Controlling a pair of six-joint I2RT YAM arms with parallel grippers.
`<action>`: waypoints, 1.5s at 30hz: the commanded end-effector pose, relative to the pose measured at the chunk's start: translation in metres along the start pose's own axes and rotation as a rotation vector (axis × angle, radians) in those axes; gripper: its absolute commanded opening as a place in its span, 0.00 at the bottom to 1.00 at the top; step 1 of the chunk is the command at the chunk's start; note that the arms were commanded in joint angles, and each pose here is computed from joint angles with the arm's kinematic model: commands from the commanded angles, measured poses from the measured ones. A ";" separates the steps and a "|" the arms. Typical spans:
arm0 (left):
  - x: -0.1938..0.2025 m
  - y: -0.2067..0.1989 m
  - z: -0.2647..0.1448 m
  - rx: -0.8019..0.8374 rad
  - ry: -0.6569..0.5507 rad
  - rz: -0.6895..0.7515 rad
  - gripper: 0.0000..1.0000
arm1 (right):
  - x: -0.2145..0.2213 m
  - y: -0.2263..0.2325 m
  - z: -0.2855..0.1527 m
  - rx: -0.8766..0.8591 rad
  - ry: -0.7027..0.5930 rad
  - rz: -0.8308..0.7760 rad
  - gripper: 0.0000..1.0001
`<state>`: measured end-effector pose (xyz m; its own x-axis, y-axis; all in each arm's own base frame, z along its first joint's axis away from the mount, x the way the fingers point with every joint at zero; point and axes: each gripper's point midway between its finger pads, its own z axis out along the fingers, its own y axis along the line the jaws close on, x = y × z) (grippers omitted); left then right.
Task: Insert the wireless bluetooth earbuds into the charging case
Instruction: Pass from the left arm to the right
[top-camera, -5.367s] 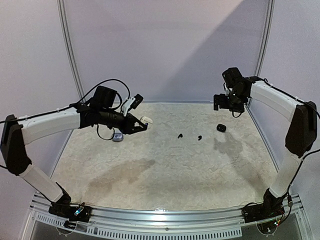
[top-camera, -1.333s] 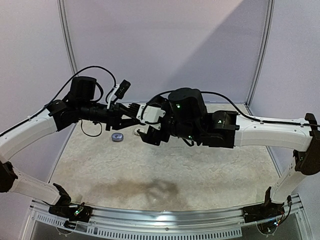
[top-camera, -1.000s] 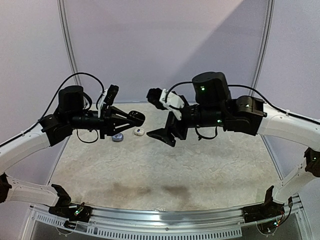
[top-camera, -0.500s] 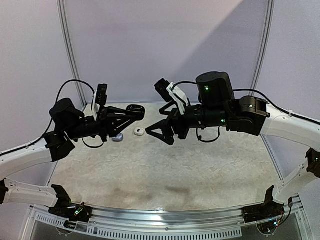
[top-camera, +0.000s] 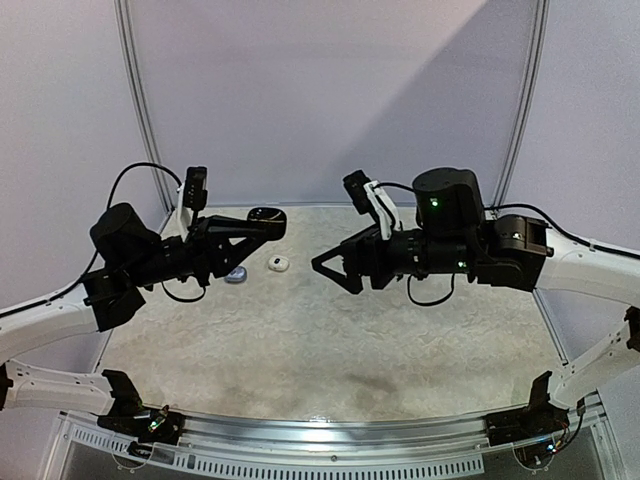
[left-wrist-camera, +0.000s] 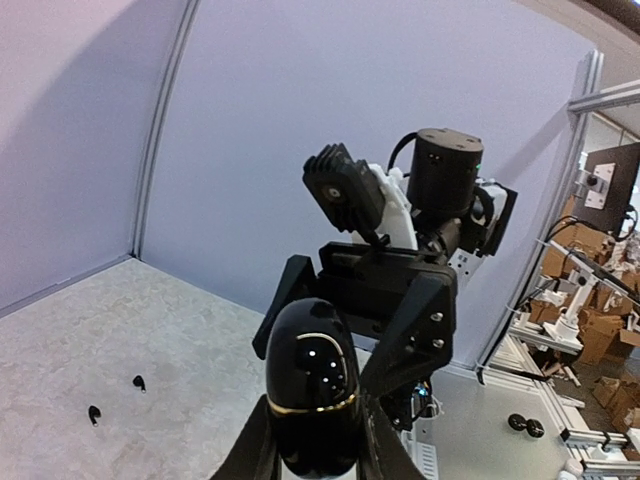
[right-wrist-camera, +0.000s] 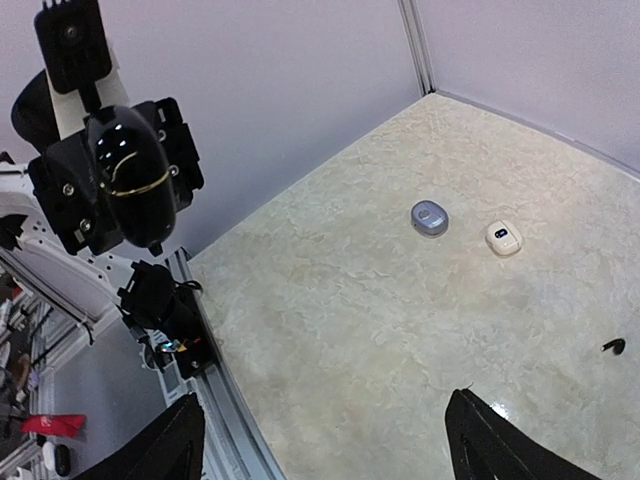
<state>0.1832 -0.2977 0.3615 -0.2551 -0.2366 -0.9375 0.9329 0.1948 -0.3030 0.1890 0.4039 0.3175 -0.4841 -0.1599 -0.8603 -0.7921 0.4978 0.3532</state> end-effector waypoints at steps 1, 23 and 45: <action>-0.001 -0.026 -0.002 0.073 0.033 -0.015 0.00 | -0.010 0.009 -0.016 -0.064 -0.112 0.081 0.83; -0.018 -0.043 -0.007 0.146 -0.069 0.219 0.00 | -0.067 0.074 -0.032 -0.351 -0.174 -0.133 0.84; -0.031 -0.064 0.005 0.222 -0.096 0.219 0.00 | -0.076 0.109 -0.013 -0.500 -0.205 -0.116 0.60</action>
<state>0.1379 -0.3091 0.4038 -0.0248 -0.2719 -0.9620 0.9980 0.0499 -0.0398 0.1411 0.4521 0.4136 -0.3505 -0.0210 -0.9363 -0.9356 0.0537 0.3490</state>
